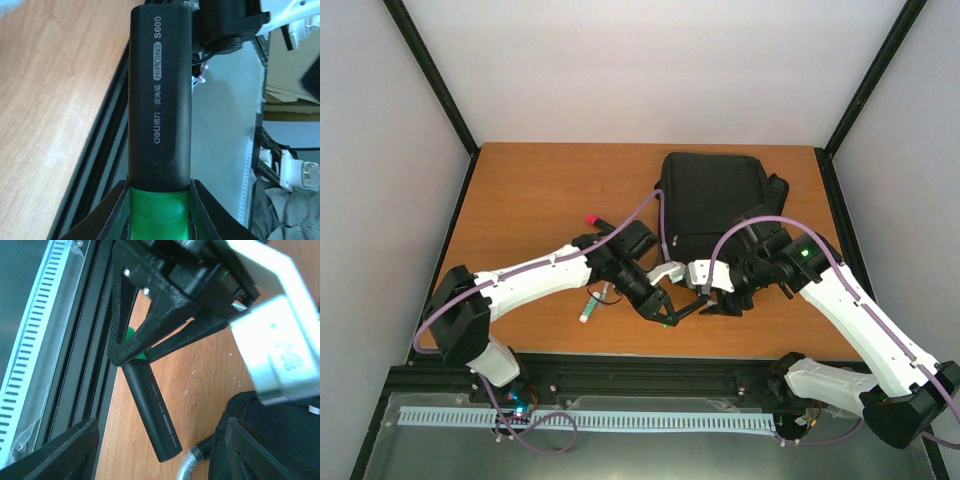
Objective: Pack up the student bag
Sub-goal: Pick up the stationery from the center of the board.
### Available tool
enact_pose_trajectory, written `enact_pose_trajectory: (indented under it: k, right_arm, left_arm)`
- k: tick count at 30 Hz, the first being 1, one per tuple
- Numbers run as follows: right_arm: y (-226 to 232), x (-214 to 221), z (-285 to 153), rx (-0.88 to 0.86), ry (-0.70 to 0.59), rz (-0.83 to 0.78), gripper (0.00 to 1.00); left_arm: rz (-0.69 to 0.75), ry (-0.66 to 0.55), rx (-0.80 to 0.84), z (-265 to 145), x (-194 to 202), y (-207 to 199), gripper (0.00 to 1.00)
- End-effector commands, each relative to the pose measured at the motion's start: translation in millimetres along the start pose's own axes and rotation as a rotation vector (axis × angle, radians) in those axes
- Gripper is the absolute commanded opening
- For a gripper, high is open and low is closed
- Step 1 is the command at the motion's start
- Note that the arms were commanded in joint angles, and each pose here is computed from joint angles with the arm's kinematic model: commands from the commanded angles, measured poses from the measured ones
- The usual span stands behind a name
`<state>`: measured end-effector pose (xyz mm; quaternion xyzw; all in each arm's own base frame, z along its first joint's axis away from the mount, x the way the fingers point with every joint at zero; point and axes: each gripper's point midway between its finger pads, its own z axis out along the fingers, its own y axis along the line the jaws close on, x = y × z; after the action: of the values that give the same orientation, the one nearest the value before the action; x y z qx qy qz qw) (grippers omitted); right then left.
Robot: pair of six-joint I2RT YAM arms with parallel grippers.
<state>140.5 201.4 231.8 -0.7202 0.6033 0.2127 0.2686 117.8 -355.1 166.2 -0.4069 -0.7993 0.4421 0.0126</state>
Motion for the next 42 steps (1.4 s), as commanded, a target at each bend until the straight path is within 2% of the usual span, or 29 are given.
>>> enact_pose_trajectory:
  k: [1, 6, 13, 21, 26, 28, 30, 31, 34, 38, 42]
  right_arm:
    - [13, 6, -1, -0.033, 0.057, -0.034, 0.69]
    - [22, 10, 11, -0.060, 0.096, -0.056, 0.66]
    - [23, 22, 25, -0.062, 0.180, -0.085, 0.53]
    - [20, 31, 30, -0.036, 0.228, -0.100, 0.42]
    - [17, 33, 30, -0.008, 0.241, -0.110, 0.28]
    - [16, 32, 28, 0.000, 0.242, -0.111, 0.18]
    - [16, 31, 27, 0.006, 0.239, -0.111, 0.07]
    - [16, 31, 26, 0.008, 0.239, -0.112, 0.03]
    - [18, 35, 26, 0.008, 0.249, -0.105, 0.03]
    - [20, 49, 26, -0.010, 0.283, -0.049, 0.03]
    - [17, 74, 19, -0.021, 0.285, 0.044, 0.03]
  left_arm:
    - [0.041, 0.022, 0.123, -10, -9, -28, 0.24]
    - [0.028, 0.031, 0.167, -8, -11, -31, 0.24]
    - [0.021, 0.044, 0.186, -7, -11, -29, 0.23]
    - [0.022, 0.055, 0.203, -7, -9, -30, 0.21]
    - [0.024, 0.052, 0.206, -8, -9, -31, 0.21]
    - [0.022, 0.050, 0.197, -8, -10, -30, 0.27]
    - [0.020, 0.041, 0.186, -8, -12, -28, 0.40]
    - [0.020, 0.035, 0.176, -9, -13, -27, 0.46]
    - [0.025, 0.016, 0.141, -10, -17, -24, 0.64]
    - [0.001, -0.043, 0.070, -18, -28, -12, 0.67]
    - [-0.050, -0.173, 0.027, -39, -51, 1, 0.72]
